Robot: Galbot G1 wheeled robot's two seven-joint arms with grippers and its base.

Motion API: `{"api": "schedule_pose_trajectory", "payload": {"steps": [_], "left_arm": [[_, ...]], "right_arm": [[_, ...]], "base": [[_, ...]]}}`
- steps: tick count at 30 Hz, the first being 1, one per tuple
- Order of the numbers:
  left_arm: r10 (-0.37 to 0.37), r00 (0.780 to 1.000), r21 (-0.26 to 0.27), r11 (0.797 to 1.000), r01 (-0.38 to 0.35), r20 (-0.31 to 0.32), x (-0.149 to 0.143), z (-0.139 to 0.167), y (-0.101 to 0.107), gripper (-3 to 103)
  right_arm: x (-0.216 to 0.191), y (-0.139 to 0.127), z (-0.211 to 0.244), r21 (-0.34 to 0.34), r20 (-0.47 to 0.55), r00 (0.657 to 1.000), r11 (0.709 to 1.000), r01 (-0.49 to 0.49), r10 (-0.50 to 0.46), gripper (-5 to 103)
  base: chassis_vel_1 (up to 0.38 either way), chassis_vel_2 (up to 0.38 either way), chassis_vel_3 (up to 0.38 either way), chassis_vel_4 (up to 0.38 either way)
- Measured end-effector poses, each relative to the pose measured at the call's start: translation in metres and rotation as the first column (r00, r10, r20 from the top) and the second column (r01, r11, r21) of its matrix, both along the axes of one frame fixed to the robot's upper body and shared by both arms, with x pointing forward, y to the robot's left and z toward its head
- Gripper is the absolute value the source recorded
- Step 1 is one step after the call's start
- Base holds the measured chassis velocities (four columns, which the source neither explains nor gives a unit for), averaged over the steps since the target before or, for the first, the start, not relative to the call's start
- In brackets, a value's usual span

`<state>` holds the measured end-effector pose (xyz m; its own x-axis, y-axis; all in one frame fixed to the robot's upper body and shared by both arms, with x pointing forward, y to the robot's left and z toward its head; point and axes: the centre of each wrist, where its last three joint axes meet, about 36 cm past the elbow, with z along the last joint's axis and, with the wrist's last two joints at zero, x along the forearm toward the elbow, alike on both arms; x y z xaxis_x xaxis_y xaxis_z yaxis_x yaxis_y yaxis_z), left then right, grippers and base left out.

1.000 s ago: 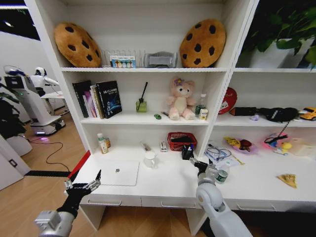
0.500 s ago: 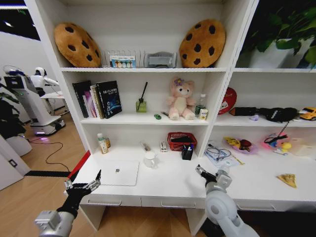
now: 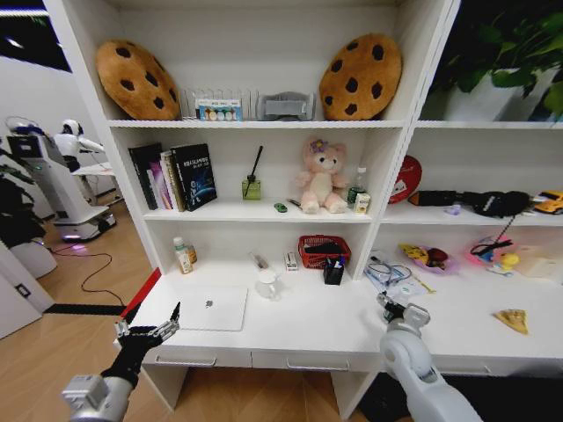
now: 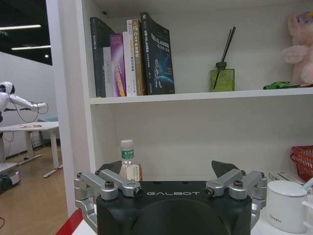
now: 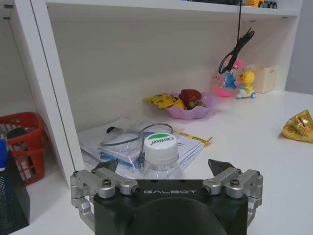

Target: Organize the objects on the table.

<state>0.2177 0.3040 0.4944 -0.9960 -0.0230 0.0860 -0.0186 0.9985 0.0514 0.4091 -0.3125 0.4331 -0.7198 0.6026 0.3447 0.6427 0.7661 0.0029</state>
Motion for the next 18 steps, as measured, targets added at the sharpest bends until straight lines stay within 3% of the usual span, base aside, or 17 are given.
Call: {"api": "schedule_pose_trajectory", "payload": {"steps": [3,10,12,16,18], "left_arm": [[0.000,1.000,0.000,1.000,0.000,0.000,0.000,0.000,0.000,100],[0.000,1.000,0.000,1.000,0.000,0.000,0.000,0.000,0.000,100],[0.000,1.000,0.000,1.000,0.000,0.000,0.000,0.000,0.000,100],[0.000,1.000,0.000,1.000,0.000,0.000,0.000,0.000,0.000,100],[0.000,1.000,0.000,1.000,0.000,0.000,0.000,0.000,0.000,100]], "right_arm": [[0.006,-0.002,-0.002,0.003,-0.001,1.000,1.000,0.003,-0.003,103],[0.001,0.005,-0.019,0.050,-0.044,0.999,0.999,0.000,0.002,86],[-0.001,0.007,-0.028,0.069,-0.062,0.998,0.998,0.004,0.000,78],[-0.001,0.006,-0.035,0.072,-0.067,0.998,0.997,0.010,-0.005,72],[0.001,0.005,-0.036,0.071,-0.059,0.998,0.997,0.008,-0.004,61]], "base": [[0.000,0.000,0.000,0.000],[0.000,0.000,0.000,0.000],[0.000,0.000,0.000,0.000],[0.000,0.000,0.000,0.000],[0.000,0.000,0.000,0.000]]}}
